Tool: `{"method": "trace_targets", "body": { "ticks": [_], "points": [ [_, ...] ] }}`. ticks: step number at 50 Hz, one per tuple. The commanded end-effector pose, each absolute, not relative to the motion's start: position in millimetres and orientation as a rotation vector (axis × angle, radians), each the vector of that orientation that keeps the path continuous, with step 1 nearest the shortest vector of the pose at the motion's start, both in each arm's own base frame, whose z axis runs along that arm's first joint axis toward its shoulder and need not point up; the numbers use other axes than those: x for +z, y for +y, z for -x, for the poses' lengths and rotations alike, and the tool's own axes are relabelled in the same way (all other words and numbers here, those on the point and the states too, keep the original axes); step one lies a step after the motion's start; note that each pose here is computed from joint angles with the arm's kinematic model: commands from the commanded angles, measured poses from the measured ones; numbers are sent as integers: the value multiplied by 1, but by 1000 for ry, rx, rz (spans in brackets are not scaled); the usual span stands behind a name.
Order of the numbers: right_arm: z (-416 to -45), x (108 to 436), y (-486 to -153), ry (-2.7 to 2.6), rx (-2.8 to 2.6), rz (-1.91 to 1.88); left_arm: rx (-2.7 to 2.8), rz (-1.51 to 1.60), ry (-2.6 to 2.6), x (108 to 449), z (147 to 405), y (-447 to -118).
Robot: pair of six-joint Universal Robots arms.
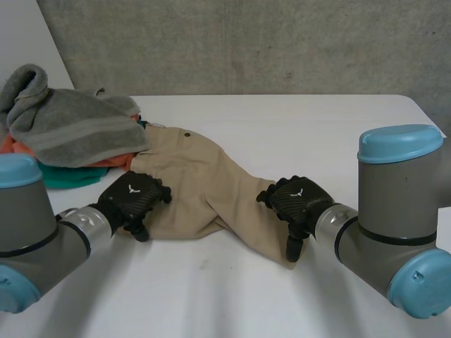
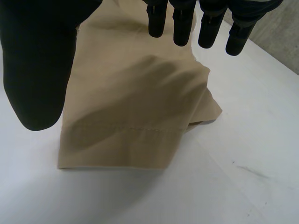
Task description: Fold the laundry.
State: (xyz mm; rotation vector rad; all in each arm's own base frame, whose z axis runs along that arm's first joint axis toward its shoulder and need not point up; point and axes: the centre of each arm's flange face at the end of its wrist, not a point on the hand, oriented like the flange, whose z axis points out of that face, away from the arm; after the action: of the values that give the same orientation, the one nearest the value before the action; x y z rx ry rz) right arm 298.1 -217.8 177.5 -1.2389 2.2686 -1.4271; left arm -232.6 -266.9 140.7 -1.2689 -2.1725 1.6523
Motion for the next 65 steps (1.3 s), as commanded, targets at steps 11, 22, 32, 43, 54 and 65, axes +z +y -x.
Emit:
{"method": "trace_targets", "body": {
  "ticks": [11, 22, 32, 43, 54, 65],
  "points": [
    [-290, 180, -222, 2271, -1462, 1214, 1901, 1252, -2200, 135, 234, -314],
    [-279, 198, -236, 2271, -1573, 1133, 2632, 950, -1438, 315, 277, -339],
    [-241, 231, -279, 2311, -1838, 775, 2229, 771, -1074, 350, 374, -280],
    [-197, 255, -325, 2326, -2016, 571, 1534, 1169, -1379, 210, 418, -210],
    [-221, 247, -305, 2157, -1819, 897, 1866, 1111, -1642, 247, 360, -212],
    [-229, 208, -270, 2073, -1555, 1431, 1702, 1355, -2170, 186, 290, -155]
  ]
}}
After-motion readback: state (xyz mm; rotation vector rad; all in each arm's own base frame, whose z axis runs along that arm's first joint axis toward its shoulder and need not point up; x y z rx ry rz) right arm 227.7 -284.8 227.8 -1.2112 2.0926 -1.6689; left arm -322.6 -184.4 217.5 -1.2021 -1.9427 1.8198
